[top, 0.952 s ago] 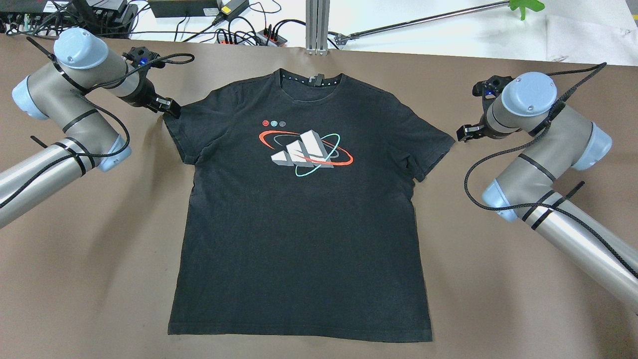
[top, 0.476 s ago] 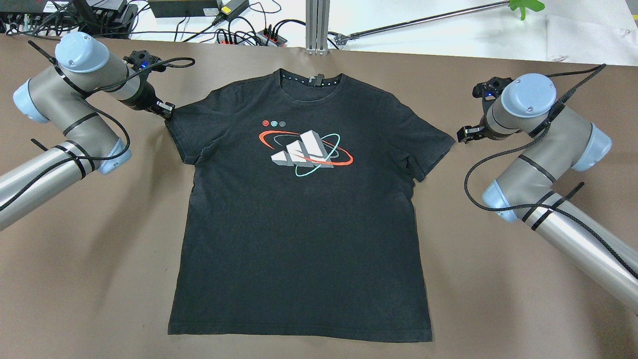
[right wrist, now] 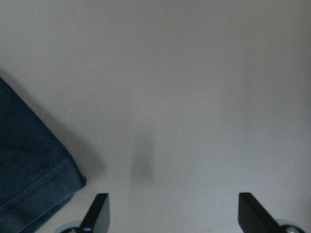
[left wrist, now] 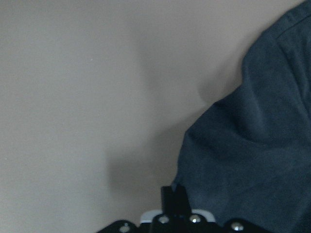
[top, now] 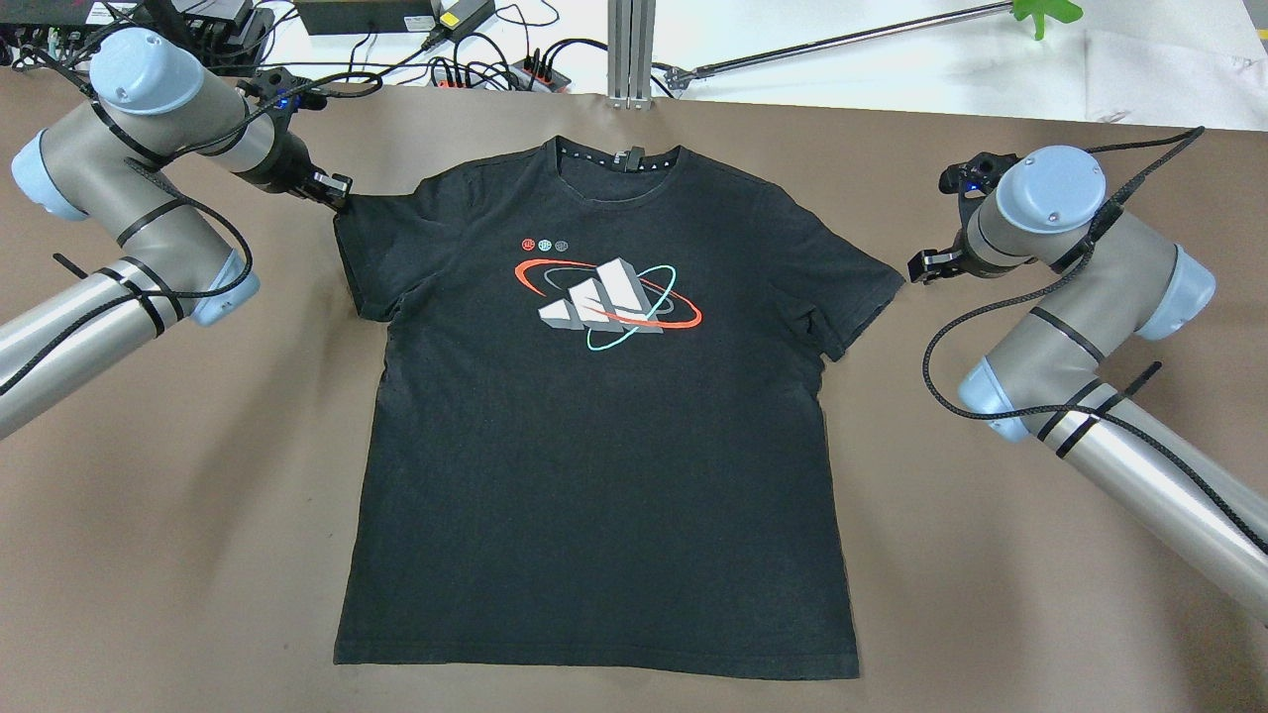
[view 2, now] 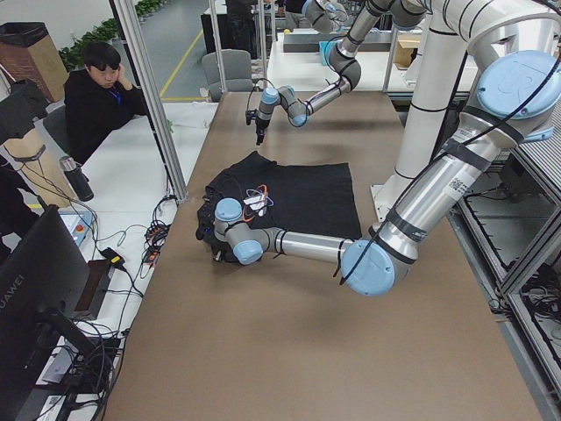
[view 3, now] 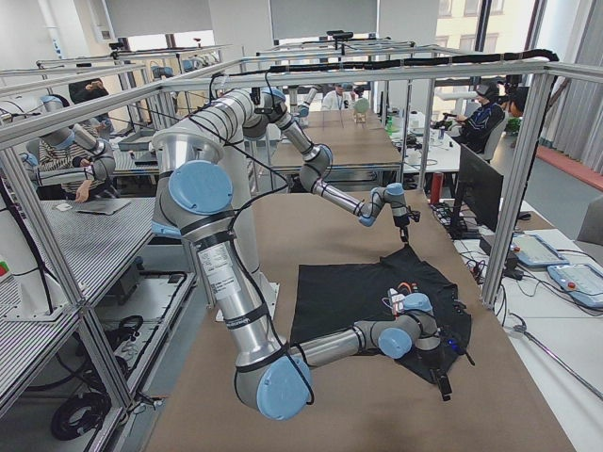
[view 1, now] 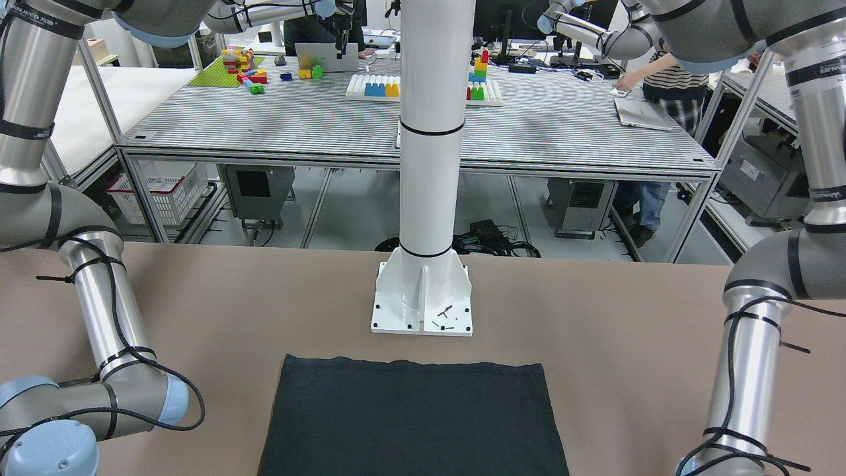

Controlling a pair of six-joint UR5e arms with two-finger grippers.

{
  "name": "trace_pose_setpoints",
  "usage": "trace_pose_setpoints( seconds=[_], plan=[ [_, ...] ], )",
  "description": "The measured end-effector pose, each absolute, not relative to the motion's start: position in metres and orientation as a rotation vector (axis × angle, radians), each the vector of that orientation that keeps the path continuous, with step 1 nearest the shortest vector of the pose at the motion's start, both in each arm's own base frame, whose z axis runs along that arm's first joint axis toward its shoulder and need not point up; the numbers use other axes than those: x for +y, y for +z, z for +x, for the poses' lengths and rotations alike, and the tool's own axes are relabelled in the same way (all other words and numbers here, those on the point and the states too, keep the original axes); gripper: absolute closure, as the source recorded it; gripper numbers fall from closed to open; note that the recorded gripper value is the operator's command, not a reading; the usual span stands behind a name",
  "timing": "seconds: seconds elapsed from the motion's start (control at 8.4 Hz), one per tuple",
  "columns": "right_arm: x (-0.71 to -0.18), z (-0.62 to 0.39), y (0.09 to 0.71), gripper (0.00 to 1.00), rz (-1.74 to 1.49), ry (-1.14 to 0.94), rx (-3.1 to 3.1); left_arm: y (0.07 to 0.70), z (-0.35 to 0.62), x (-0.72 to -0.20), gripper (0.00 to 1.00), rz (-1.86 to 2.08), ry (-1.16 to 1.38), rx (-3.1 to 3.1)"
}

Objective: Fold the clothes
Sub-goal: 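Fold the sleeve with the left gripper inward over the shirt body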

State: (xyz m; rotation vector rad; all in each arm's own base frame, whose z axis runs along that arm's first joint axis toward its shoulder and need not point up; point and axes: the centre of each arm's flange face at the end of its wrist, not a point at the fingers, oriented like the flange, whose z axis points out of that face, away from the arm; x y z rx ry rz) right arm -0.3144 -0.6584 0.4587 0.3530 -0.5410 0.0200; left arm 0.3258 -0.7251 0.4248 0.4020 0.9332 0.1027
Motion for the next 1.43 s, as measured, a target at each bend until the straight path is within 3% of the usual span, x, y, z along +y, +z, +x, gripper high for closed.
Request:
trace_pose_setpoints(
  seconds=[0.48, 0.95, 1.07, 1.19, 1.31, 1.43],
  plan=[
    [-0.658, -0.314, 0.46, 0.07, 0.354, 0.02, -0.538, 0.317, 0.348, -0.726, 1.0, 0.36, -0.074, 1.056],
    [-0.656, -0.318, 0.462, 0.06, 0.352, 0.015, -0.535, 0.222, 0.474, -0.685, 1.0, 0.342, -0.155, 1.059],
    [-0.655, -0.318, 0.462, 0.06, 0.351, 0.015, -0.535, 0.218, 0.501, -0.671, 0.92, 0.36, -0.16, 1.039],
    [-0.655, -0.319, 0.463, 0.06, 0.351, 0.014, -0.534, 0.219, 0.52, -0.663, 0.52, 0.374, -0.163, 1.018],
    [-0.654, -0.321, 0.463, 0.06, 0.35, 0.012, -0.534, 0.221, 0.53, -0.66, 0.06, 0.383, -0.162, 1.003],
    [-0.653, -0.322, 0.463, 0.06, 0.349, 0.009, -0.534, 0.222, 0.534, -0.66, 0.05, 0.388, -0.16, 0.997]
  ],
)
